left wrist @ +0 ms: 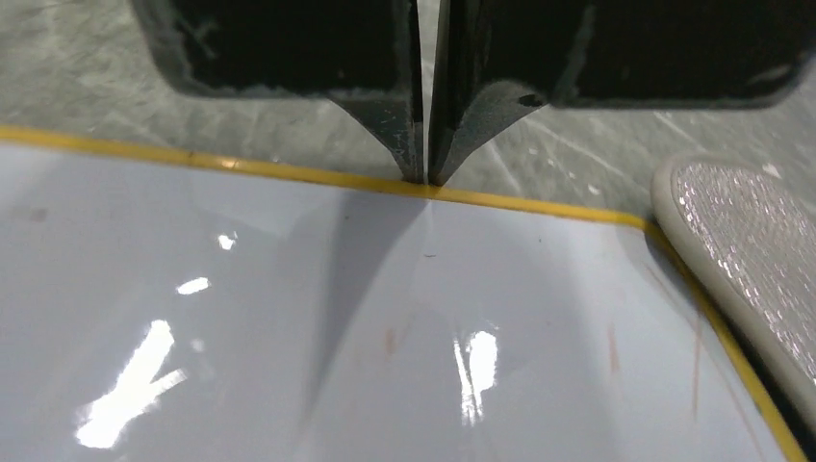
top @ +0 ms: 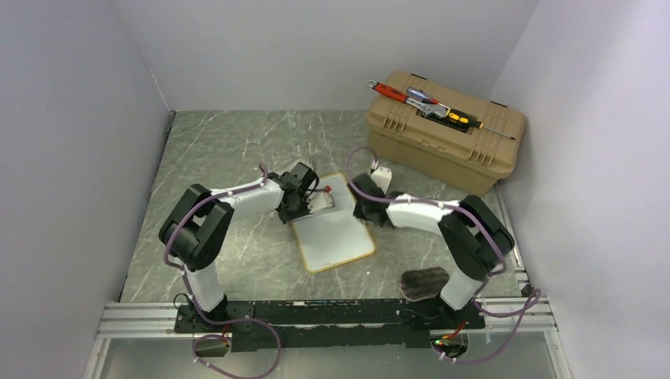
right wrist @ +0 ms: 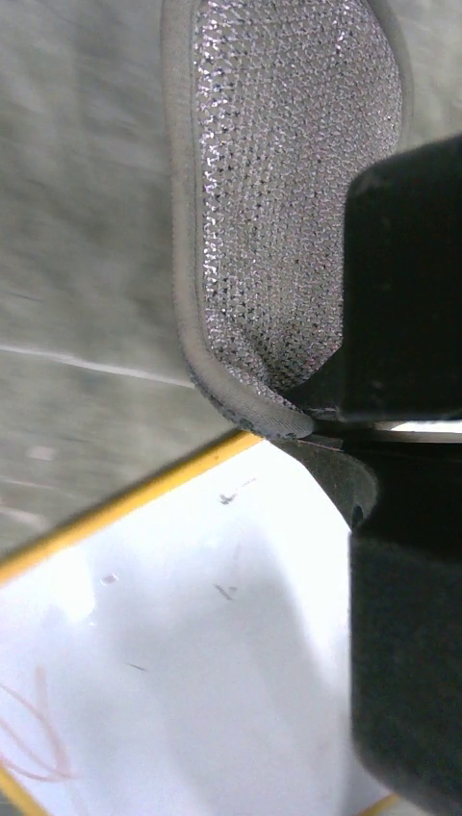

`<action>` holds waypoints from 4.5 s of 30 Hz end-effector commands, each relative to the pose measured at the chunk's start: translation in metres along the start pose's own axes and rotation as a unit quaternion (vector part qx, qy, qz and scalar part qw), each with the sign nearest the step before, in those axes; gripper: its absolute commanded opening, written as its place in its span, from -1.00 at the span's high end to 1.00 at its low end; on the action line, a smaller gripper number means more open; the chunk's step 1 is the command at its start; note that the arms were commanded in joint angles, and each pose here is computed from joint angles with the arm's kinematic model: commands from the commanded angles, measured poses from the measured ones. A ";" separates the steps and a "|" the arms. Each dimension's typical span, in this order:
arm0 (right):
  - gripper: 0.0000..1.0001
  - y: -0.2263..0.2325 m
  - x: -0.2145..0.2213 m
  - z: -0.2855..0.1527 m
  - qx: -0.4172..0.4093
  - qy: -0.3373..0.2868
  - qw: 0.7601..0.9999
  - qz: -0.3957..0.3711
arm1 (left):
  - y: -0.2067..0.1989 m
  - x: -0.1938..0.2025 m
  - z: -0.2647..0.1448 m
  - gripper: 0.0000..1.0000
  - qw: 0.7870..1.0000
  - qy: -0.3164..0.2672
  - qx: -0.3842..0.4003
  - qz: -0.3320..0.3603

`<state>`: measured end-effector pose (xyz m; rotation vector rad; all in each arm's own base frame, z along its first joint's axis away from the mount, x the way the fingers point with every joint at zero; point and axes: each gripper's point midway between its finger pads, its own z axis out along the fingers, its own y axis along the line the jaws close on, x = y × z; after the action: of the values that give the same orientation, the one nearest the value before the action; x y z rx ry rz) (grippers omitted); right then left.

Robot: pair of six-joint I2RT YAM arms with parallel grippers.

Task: Erase the whiteboard
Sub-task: Adjust the whiteboard at the center of the board, then erase the whiteboard at the center of the board.

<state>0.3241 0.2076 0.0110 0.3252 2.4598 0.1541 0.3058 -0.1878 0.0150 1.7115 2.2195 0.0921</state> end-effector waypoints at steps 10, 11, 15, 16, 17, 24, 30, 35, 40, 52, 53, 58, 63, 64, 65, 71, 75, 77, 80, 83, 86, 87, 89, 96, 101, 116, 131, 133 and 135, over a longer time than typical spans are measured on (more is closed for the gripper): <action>1.00 -0.023 0.136 -0.108 -0.013 0.205 0.978 -0.030 | -0.019 0.013 -0.064 0.66 0.972 -0.098 0.171 -0.125; 1.00 -0.020 0.120 -0.107 -0.019 0.197 0.980 -0.023 | -0.011 0.012 -0.071 0.64 0.967 -0.108 0.178 -0.146; 1.00 -0.004 0.071 -0.106 -0.064 0.181 0.981 -0.015 | 0.011 0.007 -0.087 0.55 0.940 -0.128 0.217 -0.229; 1.00 0.002 0.062 -0.105 -0.083 0.186 0.979 -0.009 | 0.009 0.007 -0.084 0.54 0.932 -0.124 0.236 -0.245; 1.00 0.009 0.054 -0.105 -0.105 0.194 0.975 -0.001 | 0.006 0.007 -0.080 0.53 0.927 -0.121 0.249 -0.253; 1.00 0.037 0.014 -0.079 -0.193 0.218 0.955 0.053 | -0.002 0.010 -0.035 0.51 0.910 -0.088 0.280 -0.292; 1.00 0.057 -0.012 -0.046 -0.222 0.210 0.948 0.084 | -0.011 0.016 -0.013 0.49 0.905 -0.069 0.285 -0.309; 1.00 0.061 -0.028 -0.027 -0.226 0.197 0.948 0.104 | -0.015 0.028 0.003 0.48 0.916 -0.040 0.261 -0.301; 1.00 0.059 -0.038 -0.021 -0.236 0.183 0.949 0.106 | -0.020 0.037 0.018 0.49 0.933 -0.014 0.230 -0.278; 1.00 0.039 -0.004 0.001 -0.182 0.203 0.960 0.067 | -0.026 0.036 0.038 0.58 0.948 0.023 0.202 -0.244; 1.00 0.037 -0.001 0.003 -0.179 0.203 0.960 0.066 | -0.025 0.037 0.039 0.60 0.949 0.025 0.199 -0.243; 1.00 0.028 0.025 0.006 -0.151 0.214 0.964 0.052 | -0.022 0.039 0.041 0.64 0.952 0.026 0.190 -0.240; 1.00 0.017 0.031 -0.003 -0.136 0.188 0.972 0.039 | -0.022 0.038 0.043 0.77 0.951 0.026 0.192 -0.240; 1.00 0.014 0.032 -0.003 -0.131 0.186 0.973 0.039 | -0.022 0.038 0.043 0.80 0.951 0.026 0.192 -0.239; 1.00 0.012 0.035 -0.002 -0.128 0.186 0.973 0.038 | -0.023 0.039 0.043 0.85 0.952 0.027 0.192 -0.238; 1.00 0.025 0.068 0.014 -0.132 0.197 0.971 0.031 | -0.023 0.039 0.043 0.95 0.953 0.024 0.193 -0.233; 1.00 0.071 0.080 0.026 -0.149 0.214 0.965 0.018 | -0.024 0.039 0.042 0.95 0.953 0.025 0.195 -0.229; 1.00 0.099 0.075 0.031 -0.161 0.211 0.964 0.018 | -0.024 0.039 0.041 0.94 0.954 0.025 0.194 -0.228; 1.00 0.100 0.076 0.034 -0.147 0.212 0.966 0.023 | -0.023 0.041 0.040 0.94 0.955 0.027 0.190 -0.227; 1.00 0.060 0.075 0.028 -0.112 0.201 0.973 0.033 | -0.023 0.042 0.038 0.95 0.956 0.025 0.187 -0.226; 1.00 0.004 0.083 0.013 -0.076 0.198 0.976 0.044 | -0.026 0.044 0.038 0.95 0.955 0.026 0.190 -0.225; 1.00 -0.013 0.087 0.008 -0.064 0.199 0.977 0.045 | -0.027 0.044 0.038 0.95 0.955 0.027 0.191 -0.225; 1.00 -0.037 0.094 0.000 -0.043 0.196 0.979 0.040 | -0.028 0.045 0.038 0.95 0.955 0.026 0.193 -0.225; 1.00 0.001 0.103 0.013 -0.057 0.202 0.977 0.031 | -0.027 0.043 0.035 0.95 0.956 0.021 0.194 -0.220; 1.00 0.077 0.097 0.048 -0.098 0.222 0.969 0.032 | -0.027 0.043 0.035 0.95 0.956 0.019 0.194 -0.219; 1.00 -0.014 0.102 0.024 -0.035 0.197 0.976 0.088 | -0.030 0.045 0.031 0.95 0.956 0.013 0.196 -0.217; 1.00 0.018 0.103 0.035 -0.041 0.175 0.975 0.128 | -0.030 0.052 0.027 0.95 0.951 0.006 0.207 -0.228; 1.00 -0.008 0.106 0.028 -0.017 0.161 0.978 0.130 | -0.030 0.053 0.027 0.95 0.950 0.004 0.209 -0.231; 1.00 -0.013 0.106 0.026 -0.007 0.153 0.980 0.125 | -0.030 0.053 0.027 0.95 0.950 0.002 0.209 -0.232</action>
<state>0.3257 0.3212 0.0165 0.5556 2.4379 0.9303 0.2811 -0.1765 0.0142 1.1841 2.6732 -0.6755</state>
